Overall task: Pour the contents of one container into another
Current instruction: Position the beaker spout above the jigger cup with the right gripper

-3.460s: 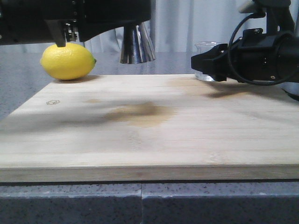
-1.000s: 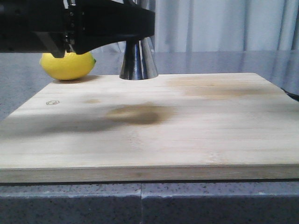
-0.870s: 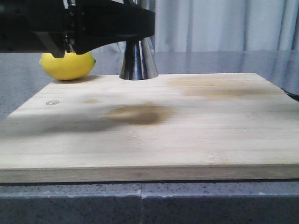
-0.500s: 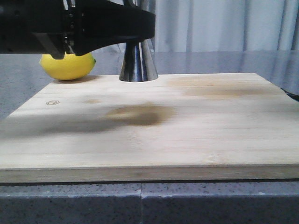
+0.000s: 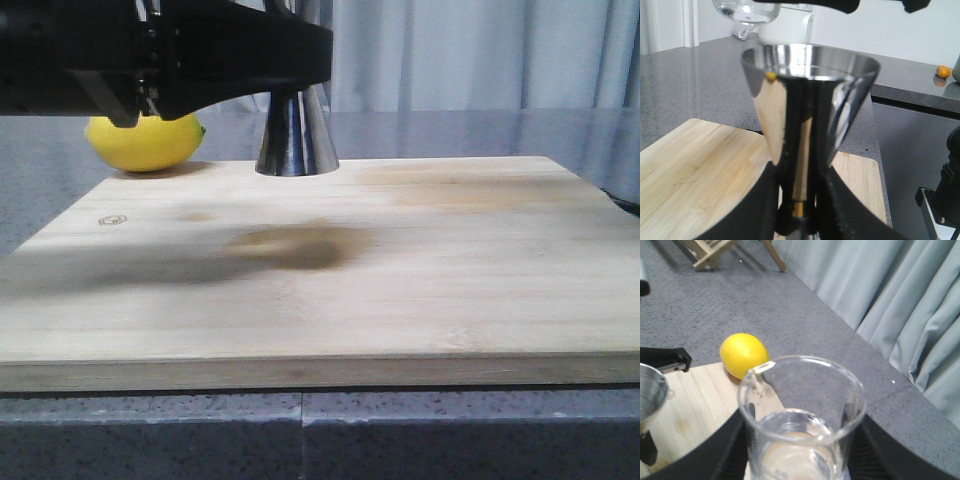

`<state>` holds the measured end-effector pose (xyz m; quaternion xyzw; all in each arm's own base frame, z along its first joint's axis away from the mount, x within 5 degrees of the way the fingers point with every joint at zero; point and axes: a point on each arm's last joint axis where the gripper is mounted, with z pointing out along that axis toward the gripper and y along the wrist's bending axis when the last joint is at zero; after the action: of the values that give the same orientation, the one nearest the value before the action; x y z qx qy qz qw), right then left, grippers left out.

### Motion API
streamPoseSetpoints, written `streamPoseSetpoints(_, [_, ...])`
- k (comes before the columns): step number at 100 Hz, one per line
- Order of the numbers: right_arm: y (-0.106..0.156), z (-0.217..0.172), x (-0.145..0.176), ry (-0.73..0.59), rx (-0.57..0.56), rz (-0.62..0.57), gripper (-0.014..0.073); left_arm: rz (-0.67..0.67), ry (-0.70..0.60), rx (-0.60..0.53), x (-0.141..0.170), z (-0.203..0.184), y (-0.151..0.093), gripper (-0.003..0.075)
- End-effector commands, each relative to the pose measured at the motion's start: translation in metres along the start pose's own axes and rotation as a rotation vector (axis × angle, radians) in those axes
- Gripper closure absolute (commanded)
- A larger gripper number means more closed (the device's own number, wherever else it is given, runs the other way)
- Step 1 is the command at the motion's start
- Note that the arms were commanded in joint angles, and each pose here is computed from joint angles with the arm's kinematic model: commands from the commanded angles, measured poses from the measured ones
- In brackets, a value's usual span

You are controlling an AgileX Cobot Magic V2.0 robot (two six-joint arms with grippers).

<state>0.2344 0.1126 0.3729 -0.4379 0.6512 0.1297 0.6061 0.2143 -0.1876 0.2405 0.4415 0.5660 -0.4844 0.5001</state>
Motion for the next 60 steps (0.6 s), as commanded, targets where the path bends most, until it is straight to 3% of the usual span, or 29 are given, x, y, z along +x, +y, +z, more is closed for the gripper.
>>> streamPoseSetpoints(1, [-0.001,-0.005,-0.011,-0.02,0.073,-0.027,0.0426,0.026,-0.136,0.04,-0.025,-0.003,-0.007,0.0739])
streamPoseSetpoints(21, [0.015,0.006,-0.008,0.004,0.122,-0.071,0.0426,0.026,-0.124,0.027,-0.024,-0.003,-0.005,0.0739])
streamPoseSetpoints(60, [0.016,0.007,-0.008,0.004,0.117,-0.097,0.0426,0.025,-0.118,0.021,-0.024,-0.003,-0.005,0.0739])
